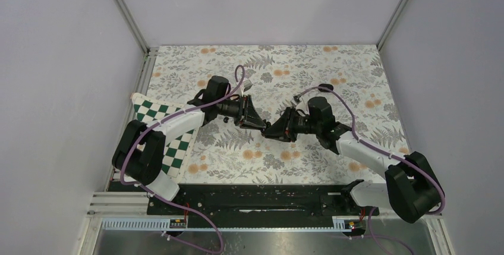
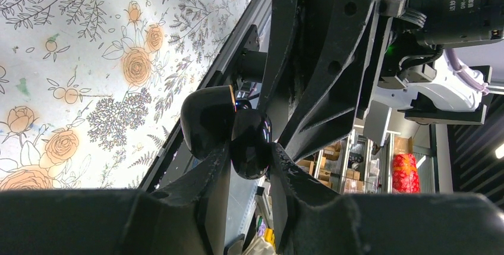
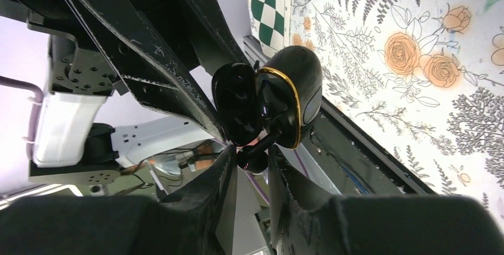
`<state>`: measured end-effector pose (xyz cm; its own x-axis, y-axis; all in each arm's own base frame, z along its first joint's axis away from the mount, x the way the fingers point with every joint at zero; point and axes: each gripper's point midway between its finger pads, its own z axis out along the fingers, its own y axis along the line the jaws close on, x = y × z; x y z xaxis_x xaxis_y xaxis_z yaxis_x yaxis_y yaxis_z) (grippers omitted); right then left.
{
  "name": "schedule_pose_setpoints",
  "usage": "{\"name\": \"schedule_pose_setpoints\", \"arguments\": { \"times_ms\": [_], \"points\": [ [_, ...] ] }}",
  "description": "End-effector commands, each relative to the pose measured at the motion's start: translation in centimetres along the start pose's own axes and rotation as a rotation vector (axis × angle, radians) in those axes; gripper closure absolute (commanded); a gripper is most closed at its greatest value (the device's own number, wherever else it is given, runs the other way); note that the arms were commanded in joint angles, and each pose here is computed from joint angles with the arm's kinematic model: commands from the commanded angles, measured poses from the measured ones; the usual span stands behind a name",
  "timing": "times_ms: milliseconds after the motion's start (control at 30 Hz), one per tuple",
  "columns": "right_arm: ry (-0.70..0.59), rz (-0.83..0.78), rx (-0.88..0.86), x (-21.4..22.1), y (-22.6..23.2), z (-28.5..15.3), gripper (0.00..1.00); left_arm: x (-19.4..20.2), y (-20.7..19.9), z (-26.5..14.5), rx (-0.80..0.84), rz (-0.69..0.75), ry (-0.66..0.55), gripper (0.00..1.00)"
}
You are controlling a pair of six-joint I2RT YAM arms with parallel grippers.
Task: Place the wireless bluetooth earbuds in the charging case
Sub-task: Place the left earbud at the center of the board.
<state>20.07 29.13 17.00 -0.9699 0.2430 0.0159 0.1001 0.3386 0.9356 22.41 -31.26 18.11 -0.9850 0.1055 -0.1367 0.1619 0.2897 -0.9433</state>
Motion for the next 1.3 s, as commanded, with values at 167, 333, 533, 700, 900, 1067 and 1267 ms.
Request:
{"name": "schedule_pose_setpoints", "arguments": {
  "times_ms": [167,333,533,700,900,1067,1267],
  "points": [
    [-0.034,0.144,-0.118,-0.3,0.4,0.3,1.00,-0.2,-2.5,-0.7,0.094,0.078,-0.008,1.00],
    [-0.037,0.183,-0.162,-0.2,0.4,0.2,1.00,-0.3,-2.2,-0.8,0.092,0.071,-0.014,1.00],
    [-0.024,0.154,-0.111,0.6,-0.5,-0.2,1.00,-0.6,-1.7,-1.2,0.078,0.070,-0.030,1.00],
    [0.000,0.068,-0.003,1.6,-1.3,-1.1,1.00,-0.8,-1.0,-1.3,0.035,0.069,-0.032,1.00],
    [0.010,0.010,0.044,2.0,-0.9,-1.9,1.00,-0.9,-0.8,-1.2,0.029,0.063,-0.033,1.00],
    [0.009,-0.058,0.146,1.9,-2.2,-2.7,1.00,-0.8,-0.7,-1.3,0.016,0.062,-0.033,1.00],
    [-0.015,-0.367,0.572,-0.4,-6.6,-6.9,1.00,-0.9,0.0,-1.8,-0.010,0.057,-0.047,1.00]
  ]
}}
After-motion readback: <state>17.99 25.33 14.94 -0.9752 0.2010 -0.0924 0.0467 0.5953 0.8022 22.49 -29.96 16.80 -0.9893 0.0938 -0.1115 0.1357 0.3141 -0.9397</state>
